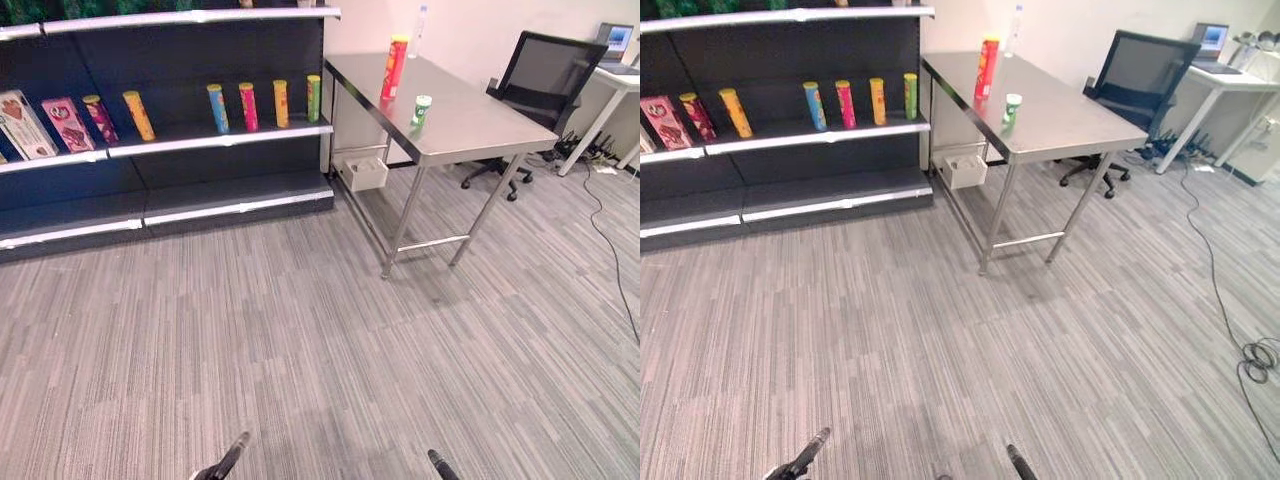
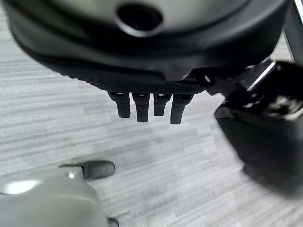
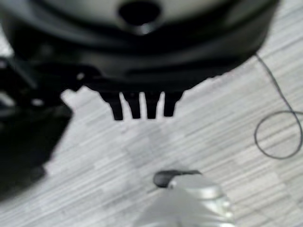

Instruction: Put the goods on the table back onto the shelves and tidy them up.

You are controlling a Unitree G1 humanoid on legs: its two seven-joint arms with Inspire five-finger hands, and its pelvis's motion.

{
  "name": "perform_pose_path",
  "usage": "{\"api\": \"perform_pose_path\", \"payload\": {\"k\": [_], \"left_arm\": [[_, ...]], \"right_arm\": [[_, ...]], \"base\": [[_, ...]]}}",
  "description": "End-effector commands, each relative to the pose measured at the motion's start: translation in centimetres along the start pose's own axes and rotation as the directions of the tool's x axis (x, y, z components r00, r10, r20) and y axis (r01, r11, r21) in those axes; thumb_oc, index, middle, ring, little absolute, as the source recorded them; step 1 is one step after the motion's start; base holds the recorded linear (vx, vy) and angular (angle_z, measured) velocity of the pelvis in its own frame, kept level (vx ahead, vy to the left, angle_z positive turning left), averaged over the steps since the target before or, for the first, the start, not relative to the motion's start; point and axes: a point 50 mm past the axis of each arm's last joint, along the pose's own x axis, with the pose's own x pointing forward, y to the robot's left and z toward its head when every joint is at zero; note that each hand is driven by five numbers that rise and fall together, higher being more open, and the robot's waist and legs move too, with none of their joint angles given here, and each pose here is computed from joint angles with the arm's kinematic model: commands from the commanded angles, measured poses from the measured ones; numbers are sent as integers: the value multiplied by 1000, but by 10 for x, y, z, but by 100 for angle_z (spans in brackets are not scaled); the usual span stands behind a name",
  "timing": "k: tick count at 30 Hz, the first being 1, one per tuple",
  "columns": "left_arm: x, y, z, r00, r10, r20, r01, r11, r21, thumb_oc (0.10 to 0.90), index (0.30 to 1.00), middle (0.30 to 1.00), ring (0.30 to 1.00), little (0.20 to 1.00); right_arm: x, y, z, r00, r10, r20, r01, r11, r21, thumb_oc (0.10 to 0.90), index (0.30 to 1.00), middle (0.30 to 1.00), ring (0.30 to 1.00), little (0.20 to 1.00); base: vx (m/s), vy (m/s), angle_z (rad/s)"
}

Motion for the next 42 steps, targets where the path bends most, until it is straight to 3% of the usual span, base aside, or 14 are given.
{"api": "perform_pose_path", "payload": {"k": [1, 9, 21, 33, 42], "left_arm": [[4, 1, 35, 991, 9, 130, -8, 1000, -5, 800, 900, 900, 900, 900], [4, -1, 38, 991, -1, 131, -2, 1000, 26, 800, 900, 900, 900, 900], [4, -1, 47, 988, 18, 155, -6, 997, -77, 800, 900, 900, 900, 900], [1, 10, 17, 997, 36, 74, -31, 997, -74, 800, 900, 900, 900, 900], [3, 22, 35, 991, 63, 119, -56, 996, -62, 800, 900, 900, 900, 900]], "right_arm": [[2, -11, 36, 991, -38, 128, 37, 999, 11, 800, 900, 900, 900, 900], [1, -11, 38, 990, -32, 134, 35, 999, -21, 800, 900, 900, 900, 900], [-2, -8, 59, 975, -12, 223, 11, 1000, 7, 800, 900, 900, 900, 900], [-2, -8, 50, 979, 5, 203, 6, 999, -54, 800, 900, 900, 900, 900], [-1, -9, 56, 978, -7, 210, 12, 1000, -23, 800, 900, 900, 900, 900]], "base": [[27, -26, 4], [13, -31, 1], [18, -125, 8], [537, 164, -41], [364, 192, -18]]}}
